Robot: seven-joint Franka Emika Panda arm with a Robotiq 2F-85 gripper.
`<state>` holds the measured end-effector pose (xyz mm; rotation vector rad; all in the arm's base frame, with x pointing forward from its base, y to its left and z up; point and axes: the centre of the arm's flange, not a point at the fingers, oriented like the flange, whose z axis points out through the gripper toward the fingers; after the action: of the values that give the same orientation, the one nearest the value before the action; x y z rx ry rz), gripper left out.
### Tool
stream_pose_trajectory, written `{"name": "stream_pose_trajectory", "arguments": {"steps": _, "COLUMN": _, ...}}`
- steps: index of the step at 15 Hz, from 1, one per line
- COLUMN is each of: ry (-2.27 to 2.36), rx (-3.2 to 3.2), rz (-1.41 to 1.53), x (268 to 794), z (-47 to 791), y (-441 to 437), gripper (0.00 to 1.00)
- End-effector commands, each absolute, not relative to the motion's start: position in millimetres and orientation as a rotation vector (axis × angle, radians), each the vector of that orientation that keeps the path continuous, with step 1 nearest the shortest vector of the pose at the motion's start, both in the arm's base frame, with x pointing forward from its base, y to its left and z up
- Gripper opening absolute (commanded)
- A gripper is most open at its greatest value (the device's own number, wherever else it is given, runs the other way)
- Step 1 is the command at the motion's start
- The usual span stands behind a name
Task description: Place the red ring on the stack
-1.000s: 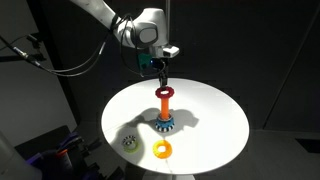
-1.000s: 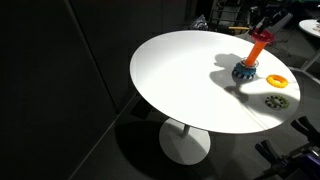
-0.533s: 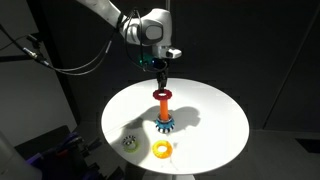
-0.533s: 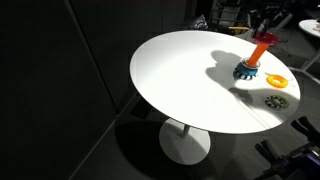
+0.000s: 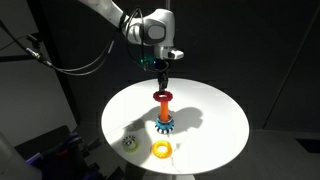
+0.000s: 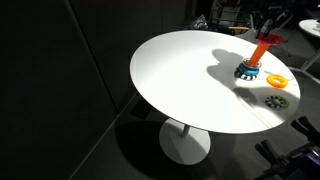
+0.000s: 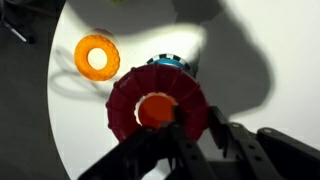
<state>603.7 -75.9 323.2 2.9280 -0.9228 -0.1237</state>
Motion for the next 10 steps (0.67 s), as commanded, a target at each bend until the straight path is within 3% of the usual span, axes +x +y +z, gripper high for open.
{"name": "stream_pose_trajectory", "arguments": {"steps": 1, "ry": -0.968, "rx": 2.891, "rz": -0.112, "x": 606.6, "z": 325.7, "y": -83.9, "gripper": 0.10}}
{"name": "stream_pose_trajectory", "arguments": {"steps": 4, "ry": -0.978, "rx": 2.884, "rz": -0.118, "x": 604.4, "z": 322.2, "y": -89.6, "gripper": 0.10}}
{"name": "stream_pose_trajectory", "arguments": {"steps": 6, "ry": -0.979, "rx": 2.882, "rz": -0.126, "x": 603.3, "z": 319.4, "y": -91.6, "gripper": 0.55}}
{"name": "stream_pose_trajectory", "arguments": {"steps": 7, "ry": -0.980, "rx": 2.883, "rz": -0.132, "x": 603.0, "z": 318.4, "y": -92.2, "gripper": 0.57}}
{"name": "stream_pose_trajectory", "arguments": {"steps": 10, "ry": -0.979, "rx": 2.882, "rz": -0.142, "x": 601.8, "z": 315.1, "y": -93.2, "gripper": 0.80}}
